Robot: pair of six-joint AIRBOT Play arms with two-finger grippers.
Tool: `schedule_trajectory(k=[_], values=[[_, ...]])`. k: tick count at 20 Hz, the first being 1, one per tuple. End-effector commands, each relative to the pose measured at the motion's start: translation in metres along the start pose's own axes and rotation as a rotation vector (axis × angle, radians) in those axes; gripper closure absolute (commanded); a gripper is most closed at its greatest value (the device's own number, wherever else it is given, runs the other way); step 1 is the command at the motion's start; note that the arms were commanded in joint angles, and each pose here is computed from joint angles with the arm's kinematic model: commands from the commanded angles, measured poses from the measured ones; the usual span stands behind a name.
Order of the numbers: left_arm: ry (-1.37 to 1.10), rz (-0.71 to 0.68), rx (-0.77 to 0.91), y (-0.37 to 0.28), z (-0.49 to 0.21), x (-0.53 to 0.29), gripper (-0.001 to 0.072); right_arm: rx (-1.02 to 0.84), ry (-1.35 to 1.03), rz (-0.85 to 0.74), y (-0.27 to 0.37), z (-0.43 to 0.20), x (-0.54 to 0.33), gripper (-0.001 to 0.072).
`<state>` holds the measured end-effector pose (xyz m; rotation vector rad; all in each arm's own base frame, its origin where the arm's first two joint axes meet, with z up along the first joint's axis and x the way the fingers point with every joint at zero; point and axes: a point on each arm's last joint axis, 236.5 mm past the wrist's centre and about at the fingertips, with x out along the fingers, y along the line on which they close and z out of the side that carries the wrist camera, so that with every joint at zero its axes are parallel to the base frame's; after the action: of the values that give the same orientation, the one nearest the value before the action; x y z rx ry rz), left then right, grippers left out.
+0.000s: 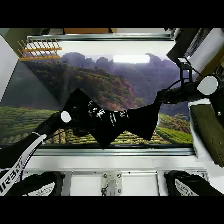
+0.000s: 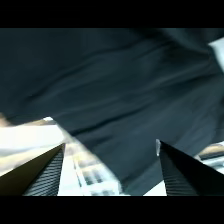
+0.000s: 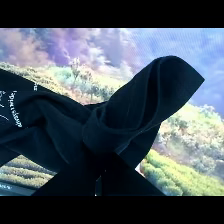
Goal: Fold the clothes and pants, and hang the long-sleeved shirts on hangers.
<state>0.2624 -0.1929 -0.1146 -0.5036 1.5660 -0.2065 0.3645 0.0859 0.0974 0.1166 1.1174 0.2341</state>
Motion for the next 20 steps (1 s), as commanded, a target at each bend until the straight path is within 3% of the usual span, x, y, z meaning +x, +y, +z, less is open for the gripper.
schedule_trajectory(k=[1,2,3,4,5,8,13,16,20], values=[[0.022,-0.001,0.055,-0.026,0.003,0.019,0.0084,0.001,0.002,0.000,0.000,0.000,0.000,0.0700],[0.035,0.000,0.068,-0.031,0.003,0.022,0.0087,0.001,0.002,0.000,0.000,0.000,0.000,0.0700],[0.038,0.002,0.078,-0.034,0.005,0.021,0.0281,0.000,0.002,0.000,0.000,0.000,0.000,0.0700],[0.025,-0.004,0.090,-0.038,0.010,0.018,0.0644,0.000,0.001,-0.001,0.000,0.000,0.000,0.0700],[0.003,-0.019,0.094,-0.043,0.017,0.011,0.0701,0.000,-0.001,-0.001,0.000,0.000,0.000,0.0700],[-0.105,-0.099,0.147,-0.065,0.049,-0.055,0.0701,-0.031,-0.059,-0.002,0.001,0.014,-0.010,0.0700],[-0.575,-0.262,0.286,-0.116,0.082,-0.292,0.0702,-0.105,-0.368,-0.008,0.021,0.089,-0.116,0.0700],[-0.906,-0.329,0.380,-0.140,0.044,-0.422,0.0702,-0.141,-0.585,-0.001,0.039,0.117,-0.204,0.0701],[-1.216,-0.394,0.509,-0.165,-0.040,-0.534,0.0702,-0.183,-0.854,0.013,0.061,0.113,-0.314,0.0700]])
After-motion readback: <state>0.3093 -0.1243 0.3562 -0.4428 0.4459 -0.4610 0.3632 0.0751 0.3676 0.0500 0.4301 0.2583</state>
